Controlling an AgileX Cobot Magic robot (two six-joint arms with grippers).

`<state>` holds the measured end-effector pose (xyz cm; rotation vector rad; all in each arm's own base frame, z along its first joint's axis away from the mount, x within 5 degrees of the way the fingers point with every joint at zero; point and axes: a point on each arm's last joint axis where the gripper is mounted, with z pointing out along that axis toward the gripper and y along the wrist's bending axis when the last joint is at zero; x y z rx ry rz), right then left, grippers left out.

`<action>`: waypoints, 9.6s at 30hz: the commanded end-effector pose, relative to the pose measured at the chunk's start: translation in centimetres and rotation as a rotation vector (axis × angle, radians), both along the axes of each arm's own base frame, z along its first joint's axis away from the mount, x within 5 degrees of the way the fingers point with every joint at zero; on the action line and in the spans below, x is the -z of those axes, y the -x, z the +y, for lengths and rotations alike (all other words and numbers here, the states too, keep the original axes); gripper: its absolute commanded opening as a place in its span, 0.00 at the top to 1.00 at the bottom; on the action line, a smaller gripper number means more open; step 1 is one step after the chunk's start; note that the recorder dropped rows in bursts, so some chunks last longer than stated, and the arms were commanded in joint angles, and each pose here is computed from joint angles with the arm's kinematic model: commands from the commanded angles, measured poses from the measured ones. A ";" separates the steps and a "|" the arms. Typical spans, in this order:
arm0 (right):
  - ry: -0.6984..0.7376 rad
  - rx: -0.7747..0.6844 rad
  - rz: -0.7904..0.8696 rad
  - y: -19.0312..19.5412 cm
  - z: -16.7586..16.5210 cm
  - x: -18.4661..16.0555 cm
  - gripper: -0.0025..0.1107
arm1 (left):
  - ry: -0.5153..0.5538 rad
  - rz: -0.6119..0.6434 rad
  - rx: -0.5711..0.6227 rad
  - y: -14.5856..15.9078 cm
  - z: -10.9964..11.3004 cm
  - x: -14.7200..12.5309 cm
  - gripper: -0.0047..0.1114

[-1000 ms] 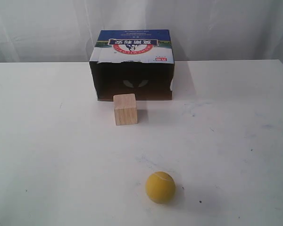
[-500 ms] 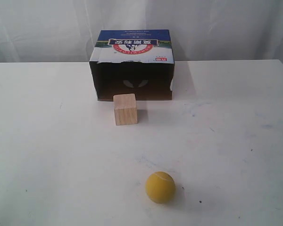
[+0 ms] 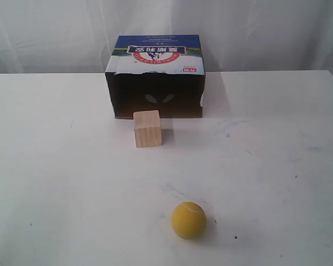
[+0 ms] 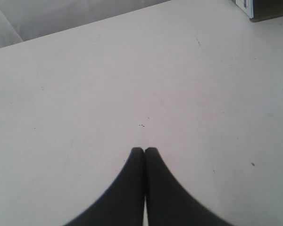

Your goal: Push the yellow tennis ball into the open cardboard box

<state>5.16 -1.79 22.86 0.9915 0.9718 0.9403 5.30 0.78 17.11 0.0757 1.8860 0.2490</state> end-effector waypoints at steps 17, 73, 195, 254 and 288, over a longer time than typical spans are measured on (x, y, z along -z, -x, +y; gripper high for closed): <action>0.256 0.184 -0.567 0.5 -0.3 -17.6 0.98 | 0.001 -0.008 0.007 0.0 0.0 0.0 0.96; 1.294 -1.404 0.871 -17.4 18.7 1.1 0.98 | 0.001 -0.008 0.007 0.0 0.0 0.0 0.96; 1.289 -1.085 0.658 -24.6 23.3 -3.5 0.98 | 0.001 -0.008 0.007 0.0 0.0 0.0 0.96; 1.544 -1.059 1.006 -27.4 24.6 7.0 0.98 | 0.001 -0.008 0.007 0.0 0.0 0.0 0.96; 1.233 -1.002 0.802 -28.2 26.4 4.8 0.98 | 0.001 -0.008 0.007 0.0 0.0 0.0 0.96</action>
